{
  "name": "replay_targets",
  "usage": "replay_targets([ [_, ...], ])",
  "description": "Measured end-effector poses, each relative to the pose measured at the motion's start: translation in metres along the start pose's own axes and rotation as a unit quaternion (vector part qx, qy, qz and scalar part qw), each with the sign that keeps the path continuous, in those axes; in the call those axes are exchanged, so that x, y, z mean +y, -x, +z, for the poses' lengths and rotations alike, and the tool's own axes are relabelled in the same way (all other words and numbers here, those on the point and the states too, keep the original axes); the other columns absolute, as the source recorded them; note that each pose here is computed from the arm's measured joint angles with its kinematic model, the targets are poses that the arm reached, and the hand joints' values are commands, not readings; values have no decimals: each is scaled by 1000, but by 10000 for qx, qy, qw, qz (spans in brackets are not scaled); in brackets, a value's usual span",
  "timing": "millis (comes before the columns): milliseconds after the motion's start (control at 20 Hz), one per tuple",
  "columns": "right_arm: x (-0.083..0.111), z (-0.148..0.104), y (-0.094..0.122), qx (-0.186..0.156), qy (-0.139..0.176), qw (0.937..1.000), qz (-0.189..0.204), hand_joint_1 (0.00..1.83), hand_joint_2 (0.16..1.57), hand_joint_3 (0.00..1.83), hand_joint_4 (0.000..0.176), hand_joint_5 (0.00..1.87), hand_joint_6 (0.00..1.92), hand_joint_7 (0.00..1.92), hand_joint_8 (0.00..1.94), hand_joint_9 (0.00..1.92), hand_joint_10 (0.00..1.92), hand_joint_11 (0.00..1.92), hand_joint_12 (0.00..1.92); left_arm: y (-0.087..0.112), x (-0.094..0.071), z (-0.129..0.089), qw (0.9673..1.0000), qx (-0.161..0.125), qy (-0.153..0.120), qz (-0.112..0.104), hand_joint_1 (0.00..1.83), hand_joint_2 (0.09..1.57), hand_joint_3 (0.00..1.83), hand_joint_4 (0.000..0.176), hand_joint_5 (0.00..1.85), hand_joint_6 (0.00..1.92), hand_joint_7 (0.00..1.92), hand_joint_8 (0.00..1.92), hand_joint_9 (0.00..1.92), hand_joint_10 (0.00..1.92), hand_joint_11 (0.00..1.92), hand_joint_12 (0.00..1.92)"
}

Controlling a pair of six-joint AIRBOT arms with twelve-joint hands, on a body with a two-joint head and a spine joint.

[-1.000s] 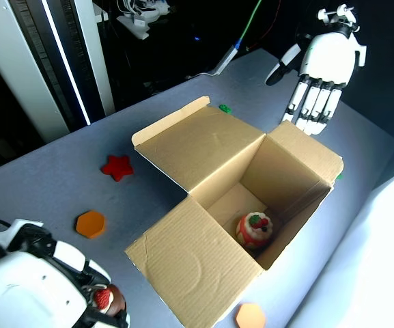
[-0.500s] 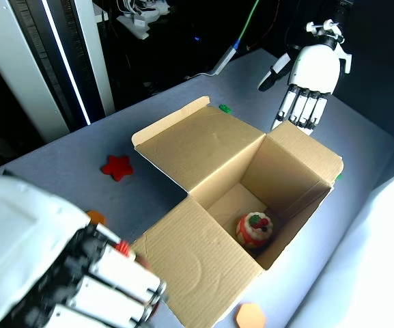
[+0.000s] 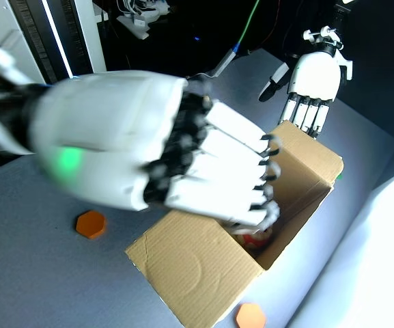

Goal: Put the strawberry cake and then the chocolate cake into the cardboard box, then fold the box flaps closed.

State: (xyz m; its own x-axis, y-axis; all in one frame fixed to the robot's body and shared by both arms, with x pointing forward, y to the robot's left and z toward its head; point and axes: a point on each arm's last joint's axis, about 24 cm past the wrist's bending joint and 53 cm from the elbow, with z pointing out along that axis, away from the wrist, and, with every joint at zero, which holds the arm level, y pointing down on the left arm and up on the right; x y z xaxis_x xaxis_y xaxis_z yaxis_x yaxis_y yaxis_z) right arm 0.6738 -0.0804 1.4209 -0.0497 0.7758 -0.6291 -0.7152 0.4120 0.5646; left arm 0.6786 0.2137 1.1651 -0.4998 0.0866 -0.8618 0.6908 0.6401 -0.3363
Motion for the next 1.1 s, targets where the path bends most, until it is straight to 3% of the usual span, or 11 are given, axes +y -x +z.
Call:
replay_targets([
  [100,-7,6,-16,239,-72,9997,-71,1303,1200,2,0,827,1119,879,1238,632,1572,197,1921,0,-3,4,10000,-10,-36,-11,563,957,3,57,118,1,144,0,210,5,0,853],
  [150,-8,7,-20,284,-73,9995,-102,1215,1188,2,0,835,1117,876,1287,607,1459,226,1921,0,-4,6,10000,-17,-44,-14,550,963,5,56,118,1,145,1,213,6,0,855],
  [250,-13,10,-29,345,-30,9990,-267,1334,1197,2,0,824,1080,895,1216,659,1604,233,1921,0,-6,7,10000,-15,-59,-14,546,955,1,58,133,7,156,6,217,7,0,853],
  [350,-22,15,-30,311,-86,9992,-257,1198,1204,3,0,739,1224,897,1272,627,1357,271,1921,-1,-5,7,10000,-20,-50,0,533,952,0,59,128,3,157,3,216,4,0,870],
  [400,-25,16,-27,245,-92,9994,-223,1174,1235,8,0,645,1354,859,1320,574,1359,282,1921,-3,-3,7,10000,15,-30,22,521,961,3,55,123,0,148,1,203,1,0,843],
  [450,-28,17,-26,190,-105,9996,-200,1030,1189,0,0,519,918,692,974,505,1337,233,1921,-6,-2,7,10000,54,-14,31,502,967,5,51,109,0,131,0,190,0,0,834],
  [500,-29,17,-27,156,-90,9996,-210,950,1169,0,0,477,659,635,726,467,1265,195,1921,-8,-1,7,10000,87,2,48,501,960,1,55,111,1,136,2,199,3,0,849],
  [600,-29,16,-35,183,-73,9997,-163,872,1149,0,0,460,378,648,386,502,1103,165,1876,-7,-3,9,10000,63,-18,19,514,962,1,56,133,7,161,7,211,6,0,867],
  [750,-22,17,-39,135,34,9998,-125,828,1133,0,0,494,156,710,116,500,987,124,1832,-6,-4,11,10000,28,-35,-16,522,968,2,55,123,1,158,1,202,2,0,855],
  [900,-27,14,-45,179,5,9998,-130,641,1122,0,0,372,37,595,10,365,909,37,1789,-3,-1,11,10000,-20,18,-41,520,969,2,59,129,3,163,2,200,1,0,849],
  [1100,-28,13,-46,177,-1,9998,-133,388,1006,0,0,115,0,282,0,175,452,0,1326,7,-1,11,9998,-182,44,-91,515,968,0,62,130,3,165,4,209,4,0,854],
])
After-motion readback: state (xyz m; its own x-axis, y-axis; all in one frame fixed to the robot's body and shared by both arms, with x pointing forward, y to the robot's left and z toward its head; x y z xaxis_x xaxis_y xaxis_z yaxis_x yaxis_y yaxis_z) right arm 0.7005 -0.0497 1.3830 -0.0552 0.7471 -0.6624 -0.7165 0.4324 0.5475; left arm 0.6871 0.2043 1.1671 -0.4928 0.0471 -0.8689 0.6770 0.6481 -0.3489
